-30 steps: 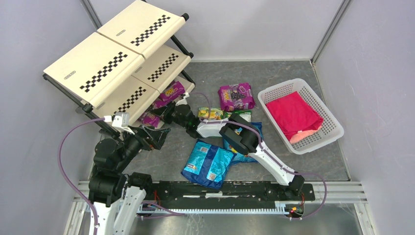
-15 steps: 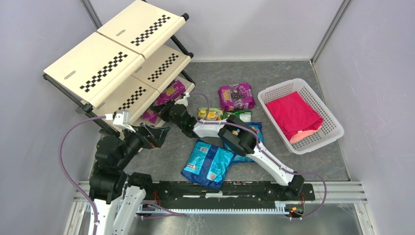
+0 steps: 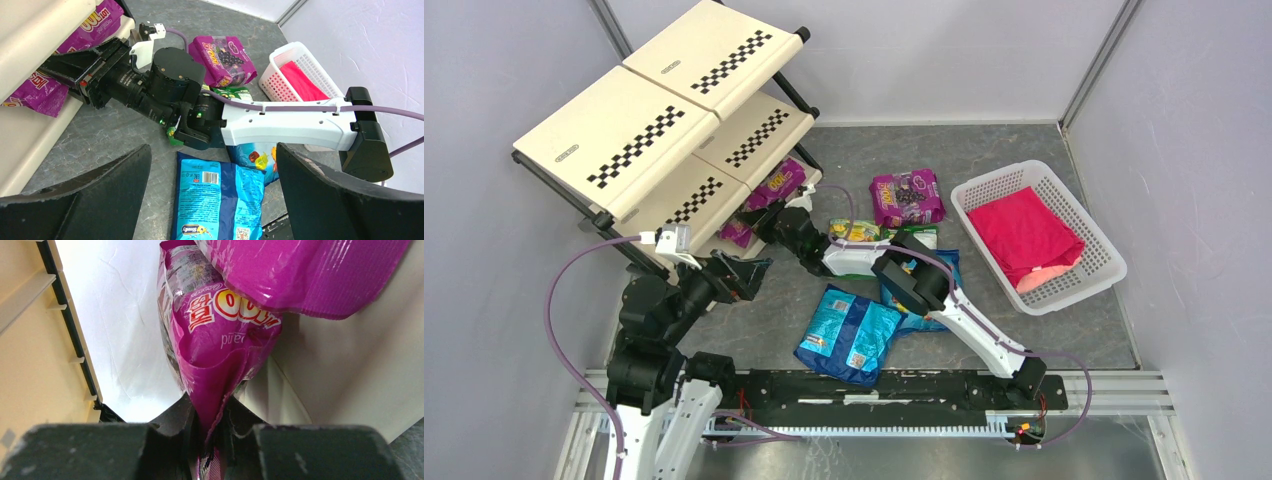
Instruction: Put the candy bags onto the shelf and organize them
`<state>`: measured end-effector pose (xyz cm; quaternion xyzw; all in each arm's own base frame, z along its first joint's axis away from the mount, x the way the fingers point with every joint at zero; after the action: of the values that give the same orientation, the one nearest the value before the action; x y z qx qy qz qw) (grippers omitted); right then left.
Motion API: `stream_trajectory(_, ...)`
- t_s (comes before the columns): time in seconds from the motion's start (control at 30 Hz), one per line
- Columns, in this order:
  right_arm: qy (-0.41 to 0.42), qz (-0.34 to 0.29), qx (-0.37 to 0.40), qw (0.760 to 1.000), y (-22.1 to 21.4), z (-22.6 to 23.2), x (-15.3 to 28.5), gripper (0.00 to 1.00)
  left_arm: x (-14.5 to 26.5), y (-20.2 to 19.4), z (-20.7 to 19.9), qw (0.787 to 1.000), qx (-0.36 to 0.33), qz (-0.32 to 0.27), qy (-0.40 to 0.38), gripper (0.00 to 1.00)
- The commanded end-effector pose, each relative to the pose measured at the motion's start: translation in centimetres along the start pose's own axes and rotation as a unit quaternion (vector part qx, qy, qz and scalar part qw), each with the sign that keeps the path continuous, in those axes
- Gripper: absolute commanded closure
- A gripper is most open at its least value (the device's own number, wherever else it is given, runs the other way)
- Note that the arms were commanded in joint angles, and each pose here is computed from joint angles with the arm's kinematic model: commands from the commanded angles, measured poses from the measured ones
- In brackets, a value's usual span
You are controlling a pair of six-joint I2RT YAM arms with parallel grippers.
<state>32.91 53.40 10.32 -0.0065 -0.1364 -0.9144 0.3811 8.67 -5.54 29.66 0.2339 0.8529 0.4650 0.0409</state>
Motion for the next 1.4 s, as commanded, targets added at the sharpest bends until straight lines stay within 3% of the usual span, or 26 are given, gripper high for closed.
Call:
stream_trajectory(0.0, 0.023, -0.008, 0.025, 0.999, 0.5, 1.6, -0.2, 0.83, -0.1, 0.4, -0.1, 1.000, -0.015, -0.008, -0.001, 0.00)
stream_trajectory(0.37, 0.011, -0.028, 0.054, 0.998, -0.6, 1.5, -0.7, 0.76, -0.2, 0.4, -0.1, 1.000, -0.013, -0.006, -0.001, 0.00)
stream_trajectory(0.47, 0.014, -0.013, 0.057, 0.998, -0.4, 1.3, -0.8, 0.66, -0.2, 0.4, 0.0, 1.000, -0.013, -0.004, 0.000, 0.00)
stream_trajectory(0.63, -0.013, 0.018, 0.098, 0.995, 0.0, 1.7, 1.4, 0.41, -0.3, 0.4, 0.0, 1.000, -0.013, -0.003, 0.000, 0.00)
stream_trajectory(0.8, -0.026, 0.038, 0.112, 0.993, 0.5, 1.5, 4.4, 0.32, -0.2, 0.4, -0.1, 1.000, -0.013, -0.007, 0.000, 0.00)
stream_trajectory(0.93, -0.018, 0.050, 0.110, 0.993, 0.3, 0.8, 5.2, 0.36, -0.1, 0.4, -0.1, 1.000, -0.014, -0.008, 0.000, 0.00)
stream_trajectory(1.2, 0.021, 0.060, 0.101, 0.993, -0.6, 0.5, 3.1, 0.80, -0.1, 0.5, 0.0, 1.000, -0.012, -0.011, 0.004, 0.00)
stream_trajectory(1.37, 0.015, 0.035, 0.114, 0.993, 0.2, 0.4, 2.2, 0.88, -0.3, 0.5, 0.1, 1.000, -0.010, -0.009, 0.010, 0.00)
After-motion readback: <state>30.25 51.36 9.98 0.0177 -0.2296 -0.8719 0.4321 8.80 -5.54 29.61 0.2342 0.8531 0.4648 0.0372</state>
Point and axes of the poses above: each gripper's point midway between its finger pads, its own x axis back along the fingers, its own z axis along the line the jaws close on, y = z × x, the point moved 10 cm from there along x, back along the fingers, and after that the axes turned 4 degrees about x, right-handed, at the moved point
